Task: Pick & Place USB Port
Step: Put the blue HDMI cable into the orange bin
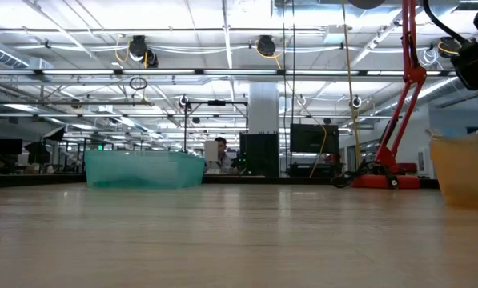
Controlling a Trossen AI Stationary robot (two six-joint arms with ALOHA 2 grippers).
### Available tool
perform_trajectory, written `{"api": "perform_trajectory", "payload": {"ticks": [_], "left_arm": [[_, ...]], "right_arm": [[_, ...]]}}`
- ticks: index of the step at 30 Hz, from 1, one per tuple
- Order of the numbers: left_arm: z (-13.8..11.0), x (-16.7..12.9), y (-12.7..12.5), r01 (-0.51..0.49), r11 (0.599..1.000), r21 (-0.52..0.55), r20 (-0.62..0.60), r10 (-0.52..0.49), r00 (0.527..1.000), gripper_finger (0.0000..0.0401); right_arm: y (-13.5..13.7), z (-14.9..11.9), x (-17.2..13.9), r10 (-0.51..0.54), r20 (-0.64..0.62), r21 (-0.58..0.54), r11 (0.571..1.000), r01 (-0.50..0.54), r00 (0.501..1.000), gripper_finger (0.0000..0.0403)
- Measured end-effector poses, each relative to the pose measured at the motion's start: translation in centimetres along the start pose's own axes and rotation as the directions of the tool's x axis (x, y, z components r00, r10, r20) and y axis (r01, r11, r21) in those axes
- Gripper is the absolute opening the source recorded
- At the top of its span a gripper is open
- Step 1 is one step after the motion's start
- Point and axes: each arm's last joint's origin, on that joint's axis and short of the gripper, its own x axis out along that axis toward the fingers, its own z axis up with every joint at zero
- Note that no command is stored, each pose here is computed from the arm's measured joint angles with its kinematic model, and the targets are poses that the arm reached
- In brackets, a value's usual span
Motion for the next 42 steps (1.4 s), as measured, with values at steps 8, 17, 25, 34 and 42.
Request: {"api": "perform_trajectory", "payload": {"ticks": [8, 17, 25, 34, 42], "left_arm": [[0.0, 0.0, 0.0, 0.000, 1.000, 0.000, 0.000, 0.000, 1.000, 0.0092], [-0.1, -0.1, -0.1, 0.005, 1.000, -0.005, -0.002, -0.005, 1.000, 0.0092], [-0.5, -0.6, -0.4, 0.015, 1.000, 0.004, -0.004, -0.015, 1.000, 0.0092], [-0.3, -0.4, -0.3, 0.009, 1.000, 0.003, -0.002, -0.009, 1.000, 0.0092], [-0.3, -0.4, -0.3, 0.011, 1.000, 0.003, -0.004, -0.011, 1.000, 0.0092]], "right_arm": [[0.1, 0.5, -0.4, 0.057, 0.020, -0.016, 0.998, -0.057, 0.998, 0.0179], [4.6, -1.3, 1.7, 0.221, -0.231, -0.053, 0.969, -0.239, 0.948, 0.0061], [3.7, -2.6, 4.9, -0.108, -0.271, -0.079, 0.993, 0.090, 0.957, 0.0003], [2.9, -2.4, 5.0, -0.286, -0.155, -0.048, 0.958, 0.282, 0.945, 0.0000], [4.2, -2.1, 2.4, -0.346, -0.043, -0.076, 0.937, 0.342, 0.937, 0.0000]]}}
